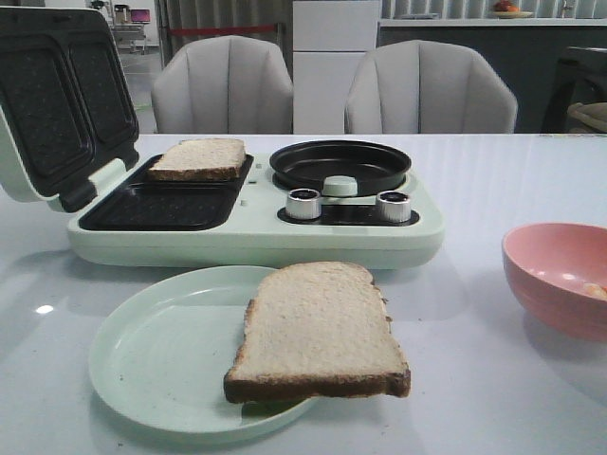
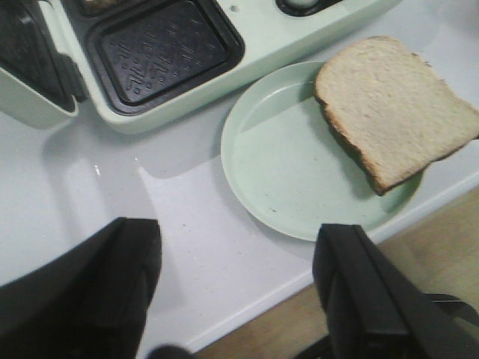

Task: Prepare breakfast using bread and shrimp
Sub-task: 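Withdraw the left gripper from the sandwich maker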

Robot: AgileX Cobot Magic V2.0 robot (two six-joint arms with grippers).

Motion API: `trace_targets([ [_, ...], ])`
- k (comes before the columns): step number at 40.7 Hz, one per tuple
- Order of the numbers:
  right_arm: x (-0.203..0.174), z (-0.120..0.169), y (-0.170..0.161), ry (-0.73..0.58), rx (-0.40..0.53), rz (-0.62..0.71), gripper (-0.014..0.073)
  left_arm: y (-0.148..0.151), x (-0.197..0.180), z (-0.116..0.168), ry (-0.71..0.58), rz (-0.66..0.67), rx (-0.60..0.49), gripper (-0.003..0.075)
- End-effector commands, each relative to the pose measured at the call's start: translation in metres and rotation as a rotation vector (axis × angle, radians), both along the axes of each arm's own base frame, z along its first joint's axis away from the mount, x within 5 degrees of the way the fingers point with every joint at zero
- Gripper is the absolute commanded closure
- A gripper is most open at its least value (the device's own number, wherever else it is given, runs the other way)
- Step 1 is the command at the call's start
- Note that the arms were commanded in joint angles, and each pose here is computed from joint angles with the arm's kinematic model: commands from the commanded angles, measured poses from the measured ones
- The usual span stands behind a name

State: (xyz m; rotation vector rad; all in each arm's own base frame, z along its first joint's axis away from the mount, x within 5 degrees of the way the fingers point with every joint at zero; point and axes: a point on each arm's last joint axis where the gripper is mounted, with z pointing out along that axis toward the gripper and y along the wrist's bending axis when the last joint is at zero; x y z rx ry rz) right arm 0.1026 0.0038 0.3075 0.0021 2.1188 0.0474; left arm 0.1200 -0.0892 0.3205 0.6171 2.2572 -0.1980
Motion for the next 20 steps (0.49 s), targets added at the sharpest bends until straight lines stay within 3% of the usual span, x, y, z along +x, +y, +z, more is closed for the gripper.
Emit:
trace_targets([
  [1, 0.005, 0.014, -0.001, -0.094, -0.002, -0.004, -0.0027, 0.005, -0.014, 0.007, -0.039, -0.028, -0.109, 0.023],
  [15, 0.007, 0.016, 0.0, -0.134, 0.009, -0.003, -0.0027, 0.027, -0.037, -0.003, -0.048, -0.025, -0.158, 0.023],
  [20, 0.007, 0.005, 0.005, -0.082, 0.102, 0.005, -0.0027, 0.027, -0.038, -0.005, -0.033, -0.021, -0.151, 0.023],
])
